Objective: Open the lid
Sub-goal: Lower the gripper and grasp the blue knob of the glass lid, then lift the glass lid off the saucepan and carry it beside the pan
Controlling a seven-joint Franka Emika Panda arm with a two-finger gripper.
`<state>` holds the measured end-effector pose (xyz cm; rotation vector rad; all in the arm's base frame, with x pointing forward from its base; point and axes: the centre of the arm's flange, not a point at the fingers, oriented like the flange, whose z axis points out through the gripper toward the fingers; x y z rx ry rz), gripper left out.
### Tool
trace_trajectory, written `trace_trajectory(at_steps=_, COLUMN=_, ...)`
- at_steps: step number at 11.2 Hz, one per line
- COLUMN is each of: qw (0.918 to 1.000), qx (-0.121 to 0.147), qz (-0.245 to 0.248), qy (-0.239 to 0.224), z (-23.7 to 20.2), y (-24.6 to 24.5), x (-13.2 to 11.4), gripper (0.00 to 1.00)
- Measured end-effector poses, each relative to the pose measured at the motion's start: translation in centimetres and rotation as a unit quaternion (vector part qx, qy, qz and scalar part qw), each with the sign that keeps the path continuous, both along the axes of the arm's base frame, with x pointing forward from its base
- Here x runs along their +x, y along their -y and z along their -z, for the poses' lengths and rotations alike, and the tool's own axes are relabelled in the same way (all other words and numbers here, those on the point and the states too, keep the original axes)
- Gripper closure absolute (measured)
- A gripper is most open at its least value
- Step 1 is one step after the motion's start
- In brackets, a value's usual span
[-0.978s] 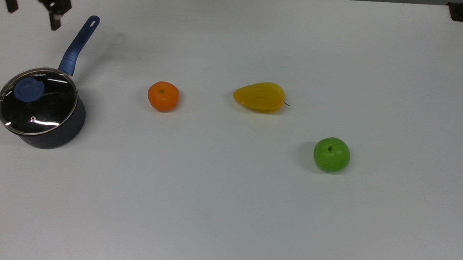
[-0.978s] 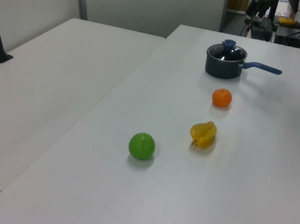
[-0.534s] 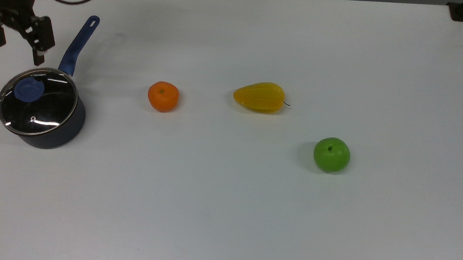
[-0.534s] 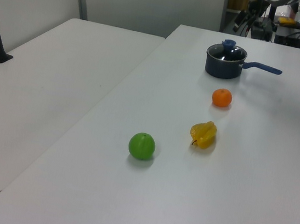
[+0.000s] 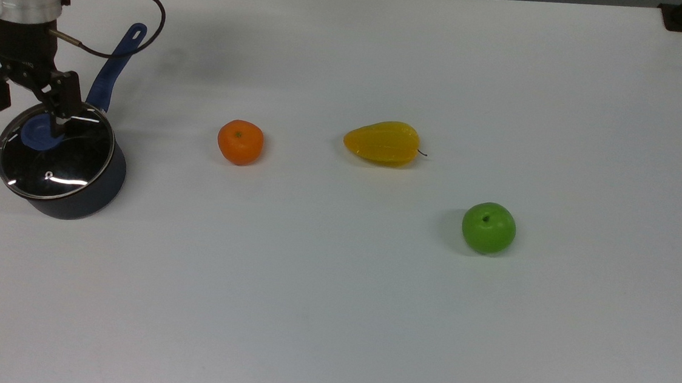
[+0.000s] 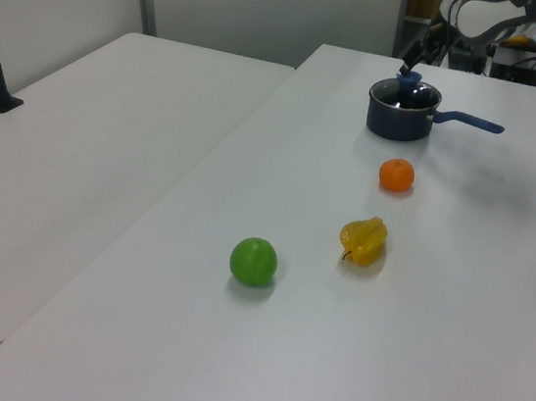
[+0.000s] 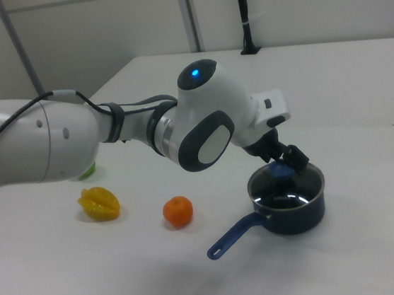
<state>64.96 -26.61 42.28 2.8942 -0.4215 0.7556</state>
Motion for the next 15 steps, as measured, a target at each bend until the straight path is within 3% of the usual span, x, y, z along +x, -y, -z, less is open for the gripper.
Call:
trace_trajectory(at_steps=7, qw=0.9999, qx=0.005, qz=-0.007, qy=-0.008, z=2.0, y=-0.8, x=0.6, gripper=0.0)
trace_trajectory(at_steps=10, qw=0.9999, qx=0.005, qz=-0.007, qy=-0.007, z=1.9, y=-0.8, x=0.6, gripper=0.09)
trace_trajectory(at_steps=12, qw=0.9999, qx=0.004, qz=-0.007, qy=-0.006, z=1.7, y=-0.8, x=0.6, gripper=0.28)
trace_trajectory(at_steps=15, qw=1.0, qx=0.003, qz=-0.007, qy=-0.001, z=1.0, y=-0.8, x=0.6, gripper=0.33)
